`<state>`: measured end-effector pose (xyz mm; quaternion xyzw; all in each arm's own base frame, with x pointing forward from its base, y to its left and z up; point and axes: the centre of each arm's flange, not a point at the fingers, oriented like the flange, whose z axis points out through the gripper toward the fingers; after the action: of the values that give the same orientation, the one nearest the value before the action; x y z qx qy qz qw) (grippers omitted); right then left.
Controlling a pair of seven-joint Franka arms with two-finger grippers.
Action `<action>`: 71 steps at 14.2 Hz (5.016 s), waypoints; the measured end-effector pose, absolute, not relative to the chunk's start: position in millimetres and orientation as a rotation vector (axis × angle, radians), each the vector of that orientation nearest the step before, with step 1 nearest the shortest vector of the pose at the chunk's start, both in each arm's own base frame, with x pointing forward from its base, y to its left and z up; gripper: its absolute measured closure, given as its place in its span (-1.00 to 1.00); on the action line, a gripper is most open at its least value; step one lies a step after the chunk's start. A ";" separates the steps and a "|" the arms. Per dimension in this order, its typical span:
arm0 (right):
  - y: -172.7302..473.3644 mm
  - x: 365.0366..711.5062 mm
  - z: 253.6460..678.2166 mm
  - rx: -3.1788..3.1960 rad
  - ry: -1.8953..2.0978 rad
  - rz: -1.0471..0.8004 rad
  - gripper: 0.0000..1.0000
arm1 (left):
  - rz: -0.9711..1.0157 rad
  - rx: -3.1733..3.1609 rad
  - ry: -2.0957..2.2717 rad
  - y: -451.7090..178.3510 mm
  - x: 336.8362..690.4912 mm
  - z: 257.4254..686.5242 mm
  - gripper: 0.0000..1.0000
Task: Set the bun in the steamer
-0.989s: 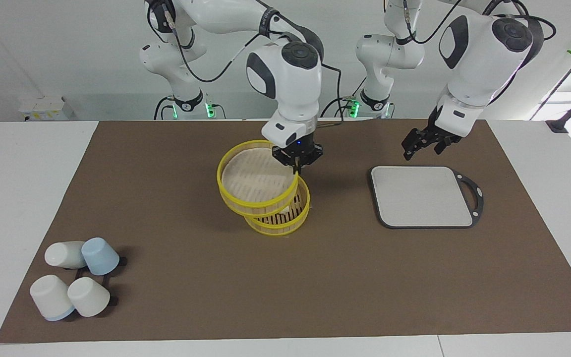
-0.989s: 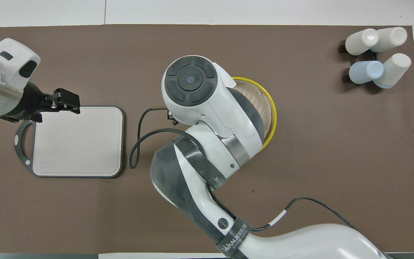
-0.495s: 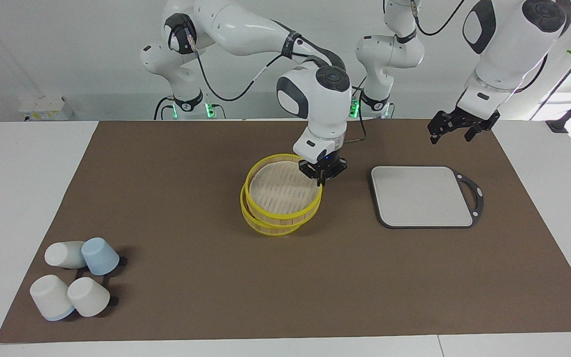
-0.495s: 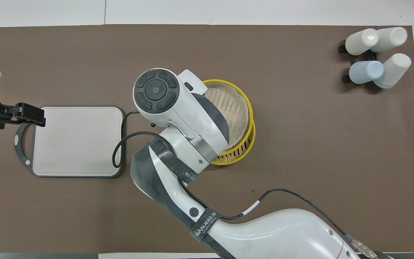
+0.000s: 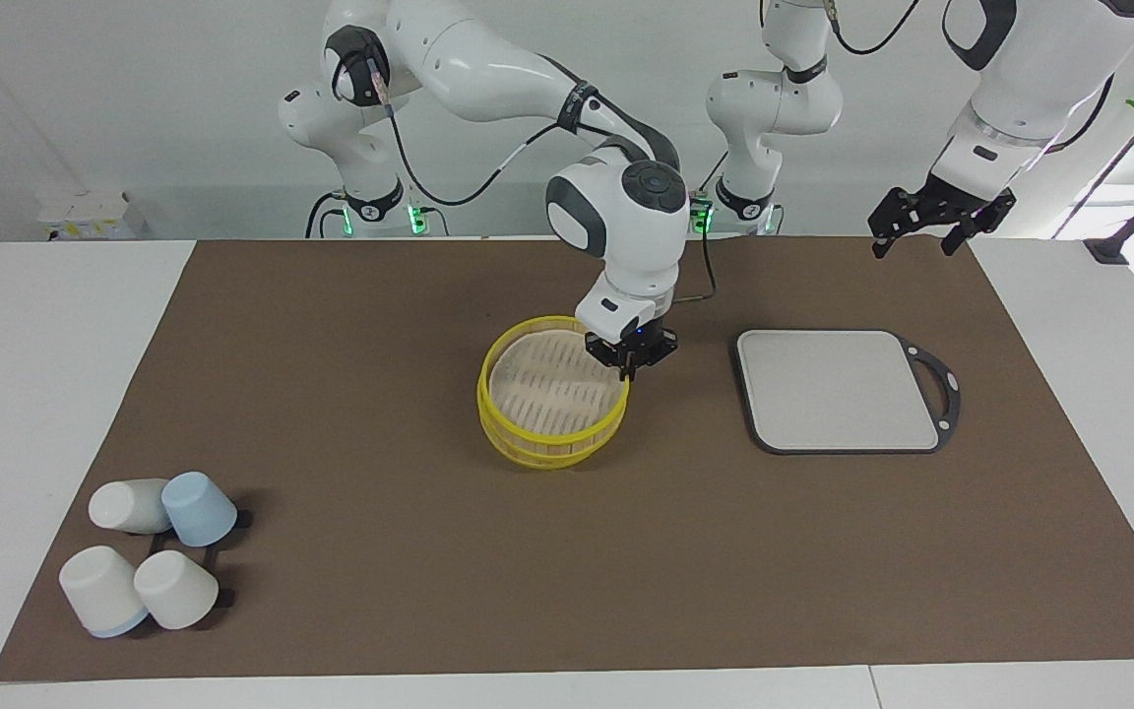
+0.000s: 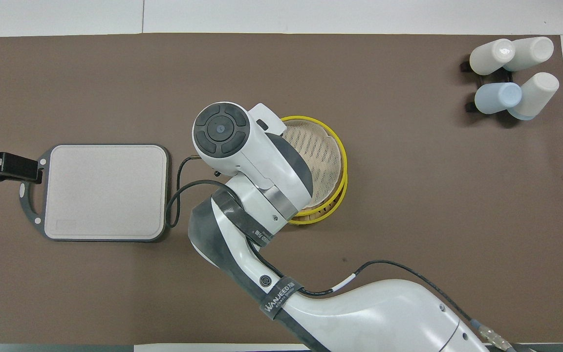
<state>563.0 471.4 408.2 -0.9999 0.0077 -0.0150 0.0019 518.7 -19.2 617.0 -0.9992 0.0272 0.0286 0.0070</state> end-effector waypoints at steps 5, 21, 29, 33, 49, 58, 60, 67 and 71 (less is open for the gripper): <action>466.0 557.5 407.8 -3.149 0.025 -0.028 0.83 | 0.083 -3.113 0.103 -29.3 521.3 620.1 -1.00; 464.3 548.1 402.2 -3.163 0.014 -0.001 0.83 | 0.062 -3.125 0.101 -31.7 524.8 623.6 -1.00; 432.0 564.8 448.0 -3.136 0.042 -0.085 -0.60 | 0.075 -3.177 0.067 -25.5 526.6 620.8 -1.00; 330.5 604.2 513.1 -3.130 -0.069 -0.129 -1.00 | 0.072 -3.178 0.077 -29.0 526.5 621.7 -1.00; 42.8 568.2 622.8 -3.160 -0.140 0.161 -1.00 | 0.072 -3.162 0.089 -31.7 522.2 632.3 -1.00; -25.7 523.5 625.2 -3.159 -0.038 0.034 -1.00 | 0.076 -3.160 0.089 -31.3 521.8 632.9 -1.00; -27.6 525.1 623.4 -3.160 -0.032 0.020 -1.00 | 0.076 -3.156 0.089 -30.9 521.7 633.0 -1.00; -39.1 524.5 619.2 -3.160 0.002 0.030 -1.00 | 0.077 -3.155 0.089 -30.8 521.7 633.1 -1.00; -39.0 524.5 617.0 -3.159 0.002 0.035 -1.00 | 0.077 -3.155 0.089 -30.8 521.6 633.1 -1.00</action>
<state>524.5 -39.0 617.0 -0.9999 0.0006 0.0111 -0.0090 521.6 -30.8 633.1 -0.9993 0.0281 0.0245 -0.0076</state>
